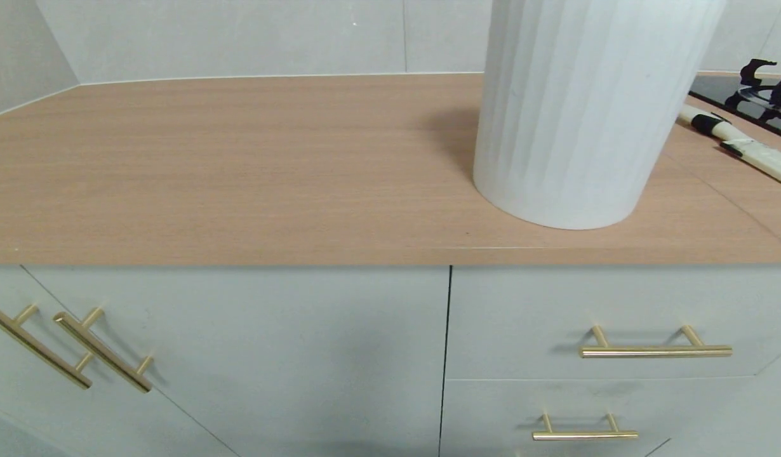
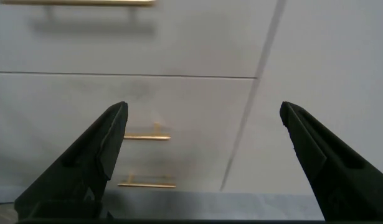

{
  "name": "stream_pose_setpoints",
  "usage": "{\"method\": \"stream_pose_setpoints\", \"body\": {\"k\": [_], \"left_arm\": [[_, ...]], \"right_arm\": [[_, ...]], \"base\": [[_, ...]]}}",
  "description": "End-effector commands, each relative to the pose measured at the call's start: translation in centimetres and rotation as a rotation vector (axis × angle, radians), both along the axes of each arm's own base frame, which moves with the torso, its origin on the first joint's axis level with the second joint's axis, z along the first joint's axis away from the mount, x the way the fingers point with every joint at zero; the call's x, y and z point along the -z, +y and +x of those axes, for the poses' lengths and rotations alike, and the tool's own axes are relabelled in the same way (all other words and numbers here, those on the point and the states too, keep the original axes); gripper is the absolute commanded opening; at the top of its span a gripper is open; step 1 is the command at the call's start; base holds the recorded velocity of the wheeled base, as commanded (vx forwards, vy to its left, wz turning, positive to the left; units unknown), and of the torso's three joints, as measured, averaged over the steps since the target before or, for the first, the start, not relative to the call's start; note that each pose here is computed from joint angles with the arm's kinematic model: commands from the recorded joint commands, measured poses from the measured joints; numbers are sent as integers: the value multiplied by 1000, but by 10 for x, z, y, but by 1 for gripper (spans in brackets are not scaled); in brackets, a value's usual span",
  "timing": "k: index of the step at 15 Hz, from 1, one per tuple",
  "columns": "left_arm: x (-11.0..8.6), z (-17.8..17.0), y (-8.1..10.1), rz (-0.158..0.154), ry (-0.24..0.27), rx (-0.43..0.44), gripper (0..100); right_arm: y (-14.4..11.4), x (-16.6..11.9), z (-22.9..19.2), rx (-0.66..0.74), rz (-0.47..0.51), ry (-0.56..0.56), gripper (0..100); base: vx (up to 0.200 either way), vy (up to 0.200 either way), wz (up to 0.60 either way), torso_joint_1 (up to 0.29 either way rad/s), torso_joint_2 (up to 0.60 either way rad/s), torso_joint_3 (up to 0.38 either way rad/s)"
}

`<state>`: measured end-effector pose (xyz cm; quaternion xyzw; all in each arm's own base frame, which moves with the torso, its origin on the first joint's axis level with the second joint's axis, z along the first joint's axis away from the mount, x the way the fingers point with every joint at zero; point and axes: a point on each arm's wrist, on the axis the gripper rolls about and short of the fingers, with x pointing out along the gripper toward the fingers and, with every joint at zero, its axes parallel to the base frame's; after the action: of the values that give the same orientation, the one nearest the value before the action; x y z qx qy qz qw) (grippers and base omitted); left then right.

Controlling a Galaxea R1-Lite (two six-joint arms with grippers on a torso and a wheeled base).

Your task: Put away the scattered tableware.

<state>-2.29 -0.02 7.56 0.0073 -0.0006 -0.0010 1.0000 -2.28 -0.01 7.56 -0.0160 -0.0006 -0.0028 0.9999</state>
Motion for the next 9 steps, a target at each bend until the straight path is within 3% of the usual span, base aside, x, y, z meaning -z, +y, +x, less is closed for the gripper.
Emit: {"method": "stream_pose_setpoints", "body": {"k": [1,2,9], "left_arm": [[0,0,0,-1,0,0,100],[0,0,0,-2,1,0,100],[0,0,0,-4,0,0,100]], "right_arm": [[0,0,0,-1,0,1,100],[0,0,0,-1,-2,1,100],[0,0,0,-2,-2,1,100]], "base": [[0,-200,0,-2,2,7],[0,-200,0,-2,2,7],[0,0,0,0,0,0]]}}
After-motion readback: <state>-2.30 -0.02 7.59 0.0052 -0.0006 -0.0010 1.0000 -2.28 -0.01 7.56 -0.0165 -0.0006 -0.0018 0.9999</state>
